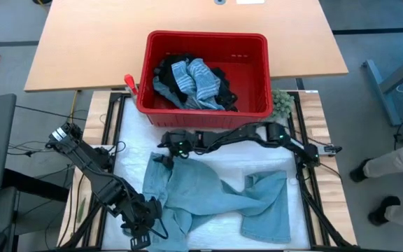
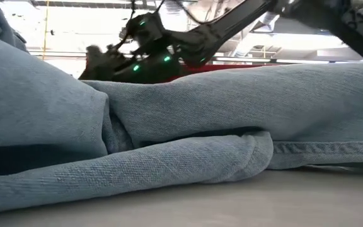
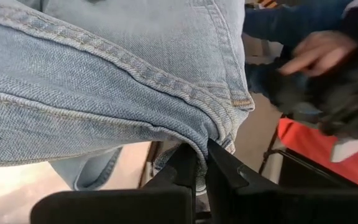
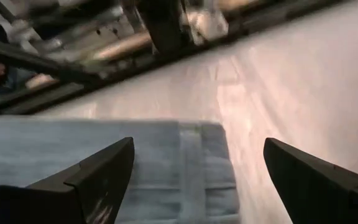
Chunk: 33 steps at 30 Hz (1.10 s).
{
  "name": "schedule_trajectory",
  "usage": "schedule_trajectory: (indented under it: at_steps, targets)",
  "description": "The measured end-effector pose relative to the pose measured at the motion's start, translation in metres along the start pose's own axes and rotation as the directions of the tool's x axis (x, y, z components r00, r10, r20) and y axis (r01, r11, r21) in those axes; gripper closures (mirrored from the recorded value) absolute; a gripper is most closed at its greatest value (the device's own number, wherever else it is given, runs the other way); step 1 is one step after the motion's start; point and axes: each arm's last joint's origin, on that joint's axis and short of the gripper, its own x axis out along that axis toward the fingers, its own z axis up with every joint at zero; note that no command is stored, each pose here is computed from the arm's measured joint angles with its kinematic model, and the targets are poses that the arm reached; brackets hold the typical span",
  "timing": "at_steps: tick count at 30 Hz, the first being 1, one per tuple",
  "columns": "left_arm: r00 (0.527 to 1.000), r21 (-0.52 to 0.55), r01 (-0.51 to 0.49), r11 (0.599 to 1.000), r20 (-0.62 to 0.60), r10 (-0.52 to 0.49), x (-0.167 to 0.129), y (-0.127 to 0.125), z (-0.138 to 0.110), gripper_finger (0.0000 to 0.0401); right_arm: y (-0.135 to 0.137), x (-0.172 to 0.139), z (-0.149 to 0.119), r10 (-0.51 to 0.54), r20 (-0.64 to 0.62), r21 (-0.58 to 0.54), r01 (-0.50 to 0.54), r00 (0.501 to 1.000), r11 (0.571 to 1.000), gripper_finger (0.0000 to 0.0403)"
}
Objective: Fold Laundry from Bin
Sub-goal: Fold the light blue pants
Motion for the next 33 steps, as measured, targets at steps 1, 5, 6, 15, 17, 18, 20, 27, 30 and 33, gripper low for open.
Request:
schedule_trajectory:
  at_steps: [1,5,6,15,17,18,20,27,30,33]
  targets:
    - [1.000,-0.013,0.004,1.000,-0.009,-0.004,0.000,0.000,0.000,0.0401,-0.002,0.008,-0.002,-0.003,-0.012,0.002,0.003,1.000,1.000,0.0021]
    - [1.000,-0.035,0.011,0.999,-0.029,-0.012,0.000,0.000,-0.001,0.0401,-0.009,0.030,-0.013,-0.041,-0.150,0.023,0.045,0.988,0.999,0.0048]
    - [0.999,-0.039,0.011,0.999,-0.032,-0.012,0.000,0.000,-0.001,0.0401,-0.009,0.031,-0.014,-0.051,-0.184,0.017,0.055,0.982,0.998,0.0068]
    - [0.998,-0.041,-0.016,0.999,0.055,0.018,-0.001,0.002,0.005,0.0401,-0.006,0.008,-0.007,-0.079,-0.462,-0.151,0.009,0.884,0.989,0.0358]
    - [0.995,-0.011,-0.007,1.000,0.100,0.008,-0.002,0.002,0.011,0.0401,0.001,-0.006,0.005,-0.085,-0.486,-0.160,0.007,0.870,0.987,0.0358]
    - [0.992,0.009,0.006,1.000,0.125,-0.007,-0.004,0.001,0.014,0.0401,0.003,-0.014,0.015,-0.086,-0.477,-0.172,0.003,0.875,0.985,0.0358]
    - [0.984,0.036,0.037,0.999,0.172,-0.043,-0.011,0.001,0.022,0.0401,0.012,-0.039,0.043,-0.117,-0.448,-0.217,0.019,0.887,0.976,0.0358]
    - [0.935,0.056,-0.014,0.998,0.354,-0.007,-0.064,0.019,0.021,0.0401,0.032,-0.146,0.140,-0.361,-0.185,-0.372,0.275,0.914,0.887,0.0358]
    - [0.866,0.041,-0.028,0.999,0.500,0.004,-0.102,0.032,0.014,0.0401,0.017,-0.179,0.164,-0.397,-0.127,-0.299,0.346,0.909,0.889,0.0358]
    - [0.788,0.023,-0.023,0.999,0.615,0.004,-0.134,0.044,0.004,0.0401,-0.004,-0.214,0.181,-0.452,-0.088,-0.200,0.429,0.888,0.881,0.0358]
